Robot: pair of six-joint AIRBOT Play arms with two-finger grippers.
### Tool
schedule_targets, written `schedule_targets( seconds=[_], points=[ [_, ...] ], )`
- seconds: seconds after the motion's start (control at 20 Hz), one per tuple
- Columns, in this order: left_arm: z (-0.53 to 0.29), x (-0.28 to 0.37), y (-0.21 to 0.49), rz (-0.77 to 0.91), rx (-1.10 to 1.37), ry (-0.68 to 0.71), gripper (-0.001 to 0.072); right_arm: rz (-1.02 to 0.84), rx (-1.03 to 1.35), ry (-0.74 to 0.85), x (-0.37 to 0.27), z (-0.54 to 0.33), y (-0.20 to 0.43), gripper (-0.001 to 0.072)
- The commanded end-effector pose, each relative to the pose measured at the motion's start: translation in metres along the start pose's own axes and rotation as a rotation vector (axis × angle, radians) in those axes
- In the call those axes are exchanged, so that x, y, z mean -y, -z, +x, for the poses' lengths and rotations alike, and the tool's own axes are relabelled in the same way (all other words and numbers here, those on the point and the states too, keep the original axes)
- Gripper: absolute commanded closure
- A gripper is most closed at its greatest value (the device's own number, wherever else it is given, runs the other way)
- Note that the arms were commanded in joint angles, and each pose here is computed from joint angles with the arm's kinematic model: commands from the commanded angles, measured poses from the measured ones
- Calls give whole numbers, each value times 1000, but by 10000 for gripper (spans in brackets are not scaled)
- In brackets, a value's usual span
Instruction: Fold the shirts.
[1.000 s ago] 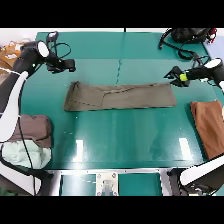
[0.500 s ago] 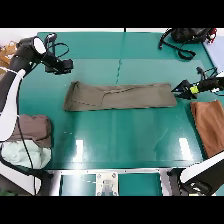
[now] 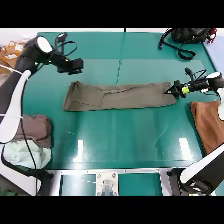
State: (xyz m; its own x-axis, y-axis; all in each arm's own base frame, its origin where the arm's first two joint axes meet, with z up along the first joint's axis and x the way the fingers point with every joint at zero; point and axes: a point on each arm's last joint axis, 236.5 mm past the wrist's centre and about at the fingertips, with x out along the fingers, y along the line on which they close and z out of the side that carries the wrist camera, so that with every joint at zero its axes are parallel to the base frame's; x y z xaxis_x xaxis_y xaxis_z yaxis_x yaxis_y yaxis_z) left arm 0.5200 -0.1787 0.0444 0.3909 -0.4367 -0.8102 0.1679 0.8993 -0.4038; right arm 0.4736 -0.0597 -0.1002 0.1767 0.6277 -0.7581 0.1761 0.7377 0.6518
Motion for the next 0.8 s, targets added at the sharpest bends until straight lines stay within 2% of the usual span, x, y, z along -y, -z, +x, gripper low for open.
schedule_targets(
  seconds=[0.0, 0.25, 0.45, 0.6, 0.75],
  points=[
    [17, 58, 3, 71, 34, 76, 688, -76, 11, -44, -45, -37, -3, 696],
    [87, 164, 56, 188, 9, 192, 688, -218, 73, -20, -139, -112, 22, 695],
    [159, 223, 125, 116, -88, 309, 688, -355, 123, -7, -216, -144, 56, 695],
    [182, 251, 142, 19, -86, 389, 688, -437, 130, -30, -261, -147, 78, 695],
    [186, 258, 151, 1, -110, 408, 688, -476, 100, -42, -277, -135, 87, 695]
  ],
)
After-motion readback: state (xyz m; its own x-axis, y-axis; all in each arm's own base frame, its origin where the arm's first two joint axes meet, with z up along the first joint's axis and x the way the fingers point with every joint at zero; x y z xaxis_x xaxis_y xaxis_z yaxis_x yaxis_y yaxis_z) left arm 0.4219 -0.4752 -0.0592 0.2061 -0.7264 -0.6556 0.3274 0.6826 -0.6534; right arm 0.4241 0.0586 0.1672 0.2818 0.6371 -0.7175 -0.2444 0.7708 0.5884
